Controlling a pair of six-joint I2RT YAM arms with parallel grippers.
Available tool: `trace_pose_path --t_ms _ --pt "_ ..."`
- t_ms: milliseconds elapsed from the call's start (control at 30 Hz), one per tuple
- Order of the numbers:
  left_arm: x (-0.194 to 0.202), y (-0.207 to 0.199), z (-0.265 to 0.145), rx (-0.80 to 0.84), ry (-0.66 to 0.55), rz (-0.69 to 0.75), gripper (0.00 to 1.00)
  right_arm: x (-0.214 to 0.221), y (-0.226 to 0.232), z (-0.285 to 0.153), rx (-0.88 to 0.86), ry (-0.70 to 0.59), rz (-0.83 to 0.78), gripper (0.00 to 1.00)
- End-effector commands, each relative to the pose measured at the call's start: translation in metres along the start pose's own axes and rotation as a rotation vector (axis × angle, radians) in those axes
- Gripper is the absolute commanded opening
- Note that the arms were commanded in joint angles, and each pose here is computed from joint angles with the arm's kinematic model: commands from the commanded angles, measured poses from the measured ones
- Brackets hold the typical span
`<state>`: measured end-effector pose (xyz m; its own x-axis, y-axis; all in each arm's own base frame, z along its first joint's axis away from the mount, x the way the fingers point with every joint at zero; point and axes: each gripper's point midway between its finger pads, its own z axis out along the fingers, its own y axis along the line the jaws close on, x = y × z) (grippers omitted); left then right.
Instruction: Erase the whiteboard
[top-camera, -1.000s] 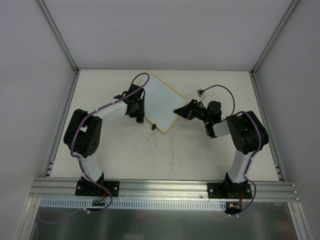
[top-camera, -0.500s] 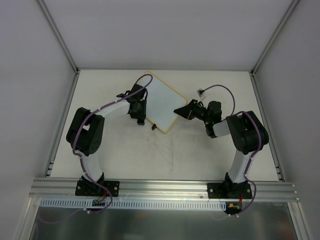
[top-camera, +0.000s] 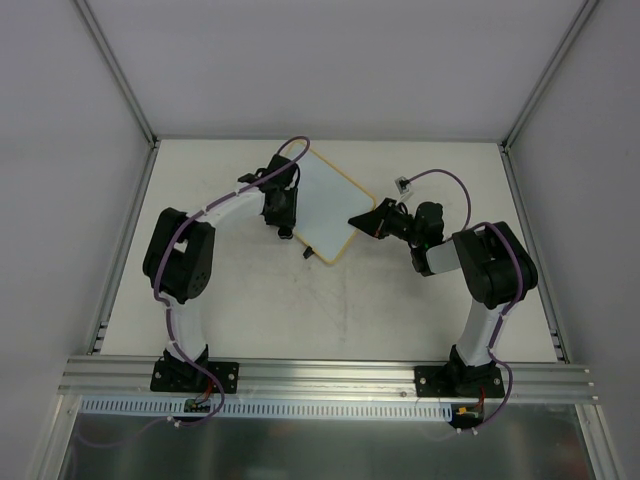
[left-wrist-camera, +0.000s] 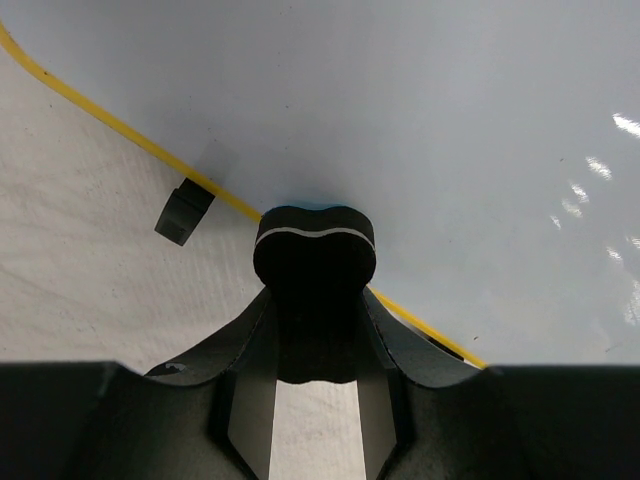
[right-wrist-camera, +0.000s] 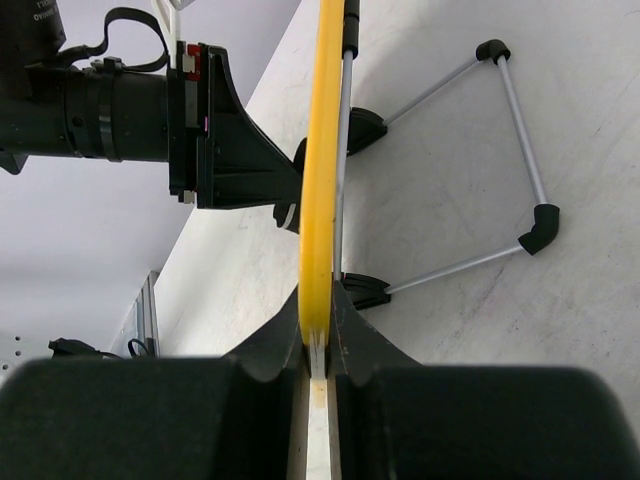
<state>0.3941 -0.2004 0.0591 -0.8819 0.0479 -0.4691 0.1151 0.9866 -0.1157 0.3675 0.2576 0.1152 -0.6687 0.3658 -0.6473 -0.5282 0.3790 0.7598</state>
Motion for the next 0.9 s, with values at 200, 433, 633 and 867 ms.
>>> trace_pose_path --t_ms 200,433,633,867 --pt "0.058 0.002 0.009 -0.024 0.115 0.005 0.00 -0.048 0.057 0.000 -0.211 -0.154 -0.230 0.00" --pt "0.051 -0.008 0.002 0.015 0.069 0.011 0.00 -0.048 0.057 0.000 -0.211 -0.155 -0.231 0.00" --pt "0.027 -0.041 -0.025 0.106 -0.027 0.103 0.00 -0.048 0.057 0.000 -0.210 -0.157 -0.231 0.00" --pt "0.043 -0.076 -0.038 0.197 -0.015 0.207 0.00 -0.048 0.056 0.000 -0.207 -0.156 -0.228 0.00"
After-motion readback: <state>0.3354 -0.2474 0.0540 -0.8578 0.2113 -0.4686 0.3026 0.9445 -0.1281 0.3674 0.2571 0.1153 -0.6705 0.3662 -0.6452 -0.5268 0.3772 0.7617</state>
